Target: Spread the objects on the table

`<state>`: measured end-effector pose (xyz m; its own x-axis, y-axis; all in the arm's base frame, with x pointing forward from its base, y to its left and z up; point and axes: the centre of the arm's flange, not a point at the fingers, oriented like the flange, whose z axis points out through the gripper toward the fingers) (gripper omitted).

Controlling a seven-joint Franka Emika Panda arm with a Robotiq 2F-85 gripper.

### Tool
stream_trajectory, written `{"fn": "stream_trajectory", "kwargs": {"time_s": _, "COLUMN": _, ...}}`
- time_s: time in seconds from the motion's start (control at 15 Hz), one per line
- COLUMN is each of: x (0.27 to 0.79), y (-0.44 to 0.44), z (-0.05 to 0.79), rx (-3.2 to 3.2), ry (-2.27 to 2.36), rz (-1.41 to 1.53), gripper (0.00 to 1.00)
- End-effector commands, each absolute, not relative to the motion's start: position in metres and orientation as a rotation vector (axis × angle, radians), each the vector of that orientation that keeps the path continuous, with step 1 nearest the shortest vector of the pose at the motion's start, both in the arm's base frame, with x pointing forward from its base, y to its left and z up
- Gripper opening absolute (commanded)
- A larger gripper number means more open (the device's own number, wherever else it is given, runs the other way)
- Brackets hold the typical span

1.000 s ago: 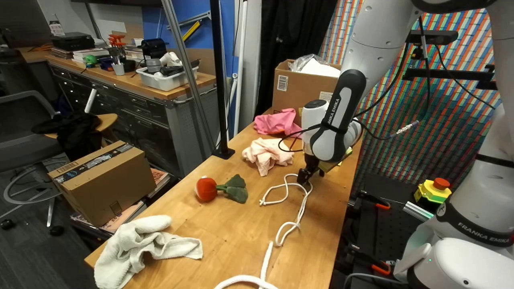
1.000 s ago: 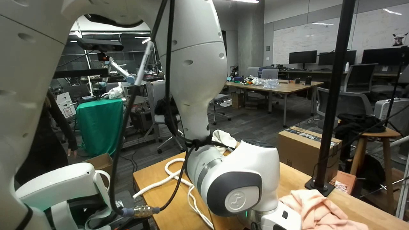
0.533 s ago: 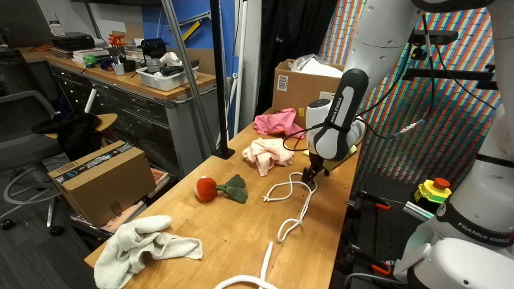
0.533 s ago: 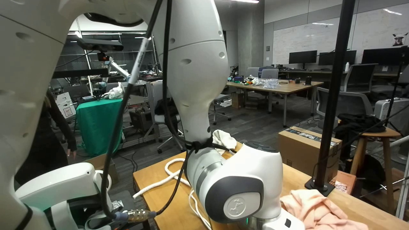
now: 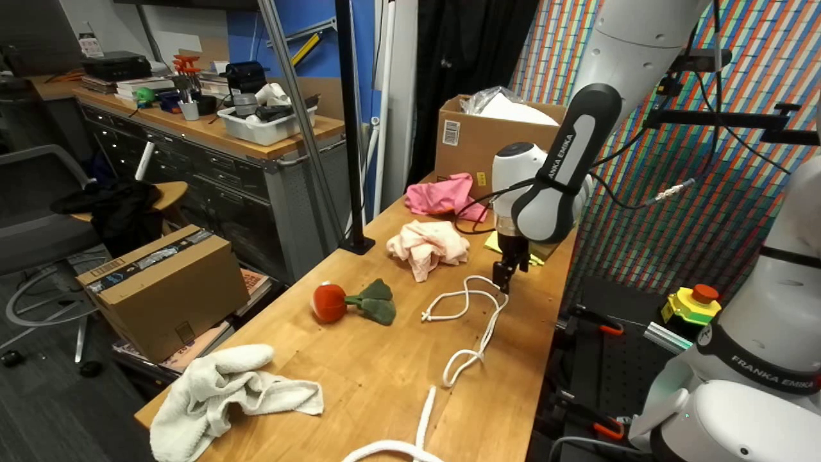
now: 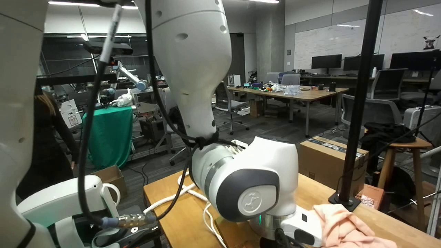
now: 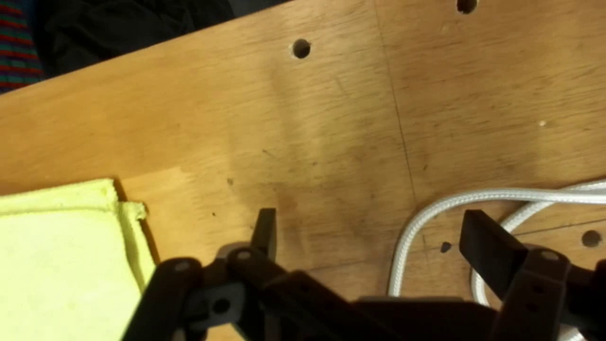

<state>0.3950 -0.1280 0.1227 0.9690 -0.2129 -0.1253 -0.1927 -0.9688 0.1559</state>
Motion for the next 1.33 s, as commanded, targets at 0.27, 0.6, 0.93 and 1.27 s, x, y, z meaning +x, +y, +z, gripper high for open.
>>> {"fn": "stream_trajectory", "kwargs": {"time_s": 0.27, "x": 0.396, "y": -0.079, "z": 0.229, "rx": 2.954, "ry": 0.24, "rz": -0.024, "gripper": 1.0}}
{"fn": "stream_trajectory", "kwargs": {"time_s": 0.6, "x": 0.398, "y": -0.052, "z": 0.301, "rx": 2.954, "ry": 0.519, "rz": 0.255, "gripper": 1.0}}
{"fn": "stream_trajectory", "kwargs": {"time_s": 0.93, "x": 0.383, "y": -0.036, "z": 0.36, "rx": 2.962, "ry": 0.715, "rz": 0.543, "gripper": 1.0}}
{"fn": "stream_trajectory", "kwargs": {"time_s": 1.27, "x": 0.372, "y": -0.035, "z": 0.404, "rx": 2.964, "ry": 0.806, "rz": 0.815, "gripper": 1.0}}
